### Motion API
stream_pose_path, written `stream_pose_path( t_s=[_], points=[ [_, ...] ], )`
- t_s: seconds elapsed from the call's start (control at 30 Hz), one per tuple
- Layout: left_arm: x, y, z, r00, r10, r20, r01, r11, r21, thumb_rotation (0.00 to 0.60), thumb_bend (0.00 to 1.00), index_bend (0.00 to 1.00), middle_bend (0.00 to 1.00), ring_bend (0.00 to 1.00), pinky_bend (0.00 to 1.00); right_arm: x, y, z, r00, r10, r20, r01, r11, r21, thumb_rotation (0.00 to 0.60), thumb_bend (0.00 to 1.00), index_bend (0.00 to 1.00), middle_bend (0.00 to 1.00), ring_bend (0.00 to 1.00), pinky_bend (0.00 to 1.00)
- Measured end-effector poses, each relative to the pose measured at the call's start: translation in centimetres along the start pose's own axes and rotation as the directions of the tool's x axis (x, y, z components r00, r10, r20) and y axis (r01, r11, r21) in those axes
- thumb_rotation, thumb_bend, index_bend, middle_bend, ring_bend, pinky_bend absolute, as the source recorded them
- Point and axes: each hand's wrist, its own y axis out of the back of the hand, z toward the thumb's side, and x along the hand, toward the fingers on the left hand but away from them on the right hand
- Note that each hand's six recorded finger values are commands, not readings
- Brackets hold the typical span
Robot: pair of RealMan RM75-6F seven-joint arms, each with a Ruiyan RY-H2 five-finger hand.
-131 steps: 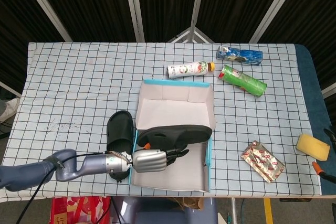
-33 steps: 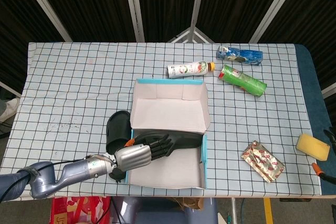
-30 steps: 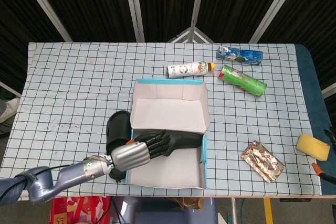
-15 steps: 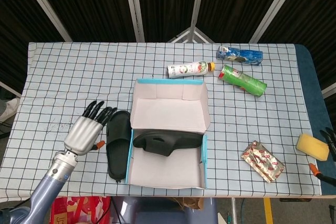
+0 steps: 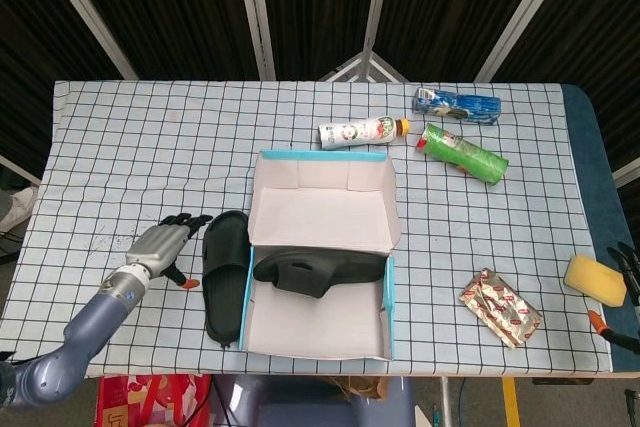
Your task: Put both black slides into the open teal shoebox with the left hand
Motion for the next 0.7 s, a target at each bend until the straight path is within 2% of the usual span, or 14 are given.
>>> stream_pose_path(
  t_s=[0.27, 0.7],
  points=[
    [3.3, 1.0, 1.4, 0.999, -0.033, -0.013, 0.033, 0.999, -0.012, 0.6, 0.25, 0.0, 0.11, 0.0, 0.03, 0.0, -0.1, 0.0, 1.0, 0.005, 0.005, -0.005, 1.0, 0.004, 0.6, 0.31, 0.07, 0.02, 0.0, 0.0],
    [5.6, -1.2, 2.1, 0.994, -0.091, -0.053, 0.095, 0.992, 0.083, 0.6, 0.25, 0.0, 0.14, 0.0, 0.01, 0.0, -0.2, -0.1, 1.0, 0.017, 0.013, -0.017, 1.0, 0.008, 0.6, 0.31, 0.07, 0.02, 0.0, 0.0]
  ],
)
